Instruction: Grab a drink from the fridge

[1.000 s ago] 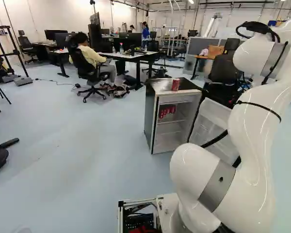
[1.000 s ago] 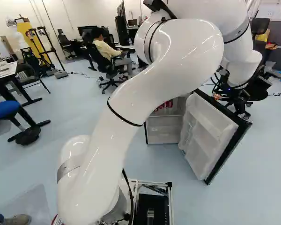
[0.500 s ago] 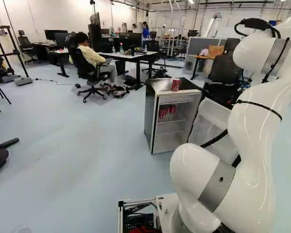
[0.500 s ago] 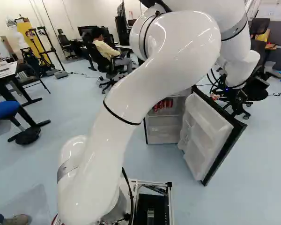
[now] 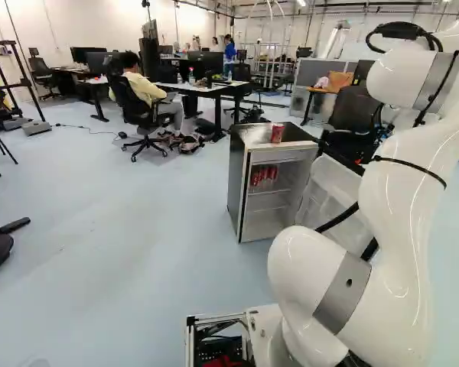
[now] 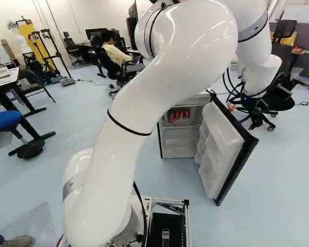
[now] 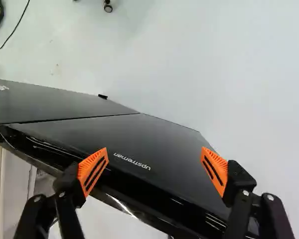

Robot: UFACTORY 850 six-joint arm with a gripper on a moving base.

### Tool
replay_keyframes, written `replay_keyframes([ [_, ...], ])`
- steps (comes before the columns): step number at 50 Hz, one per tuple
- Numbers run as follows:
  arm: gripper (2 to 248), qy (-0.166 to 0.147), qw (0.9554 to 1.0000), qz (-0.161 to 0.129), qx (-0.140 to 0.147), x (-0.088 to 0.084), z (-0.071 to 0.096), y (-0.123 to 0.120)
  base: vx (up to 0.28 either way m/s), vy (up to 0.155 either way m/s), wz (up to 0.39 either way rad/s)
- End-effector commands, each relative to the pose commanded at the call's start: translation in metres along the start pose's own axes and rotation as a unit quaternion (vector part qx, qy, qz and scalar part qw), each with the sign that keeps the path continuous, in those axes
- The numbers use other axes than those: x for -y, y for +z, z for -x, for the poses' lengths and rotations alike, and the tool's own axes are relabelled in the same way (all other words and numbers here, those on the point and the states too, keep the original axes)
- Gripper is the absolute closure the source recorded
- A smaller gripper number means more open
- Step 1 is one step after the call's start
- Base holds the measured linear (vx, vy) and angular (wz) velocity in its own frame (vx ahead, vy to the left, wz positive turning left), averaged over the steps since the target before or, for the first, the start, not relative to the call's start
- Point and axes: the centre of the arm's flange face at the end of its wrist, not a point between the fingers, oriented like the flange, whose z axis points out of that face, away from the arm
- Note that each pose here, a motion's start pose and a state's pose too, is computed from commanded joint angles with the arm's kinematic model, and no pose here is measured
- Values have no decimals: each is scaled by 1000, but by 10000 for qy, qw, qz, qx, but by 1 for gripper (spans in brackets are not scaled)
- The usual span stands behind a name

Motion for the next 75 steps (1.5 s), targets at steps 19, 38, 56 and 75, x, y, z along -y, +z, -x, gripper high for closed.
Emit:
replay_keyframes([
  [19,3,-35,9999,9,103,4,17,-5,0,0,0],
  [38,3,-82,9997,17,211,9,36,-9,0,0,0],
  [56,3,-136,9994,24,315,14,55,-14,0,0,0],
  [75,3,-206,9989,28,423,21,76,-19,0,0,0],
])
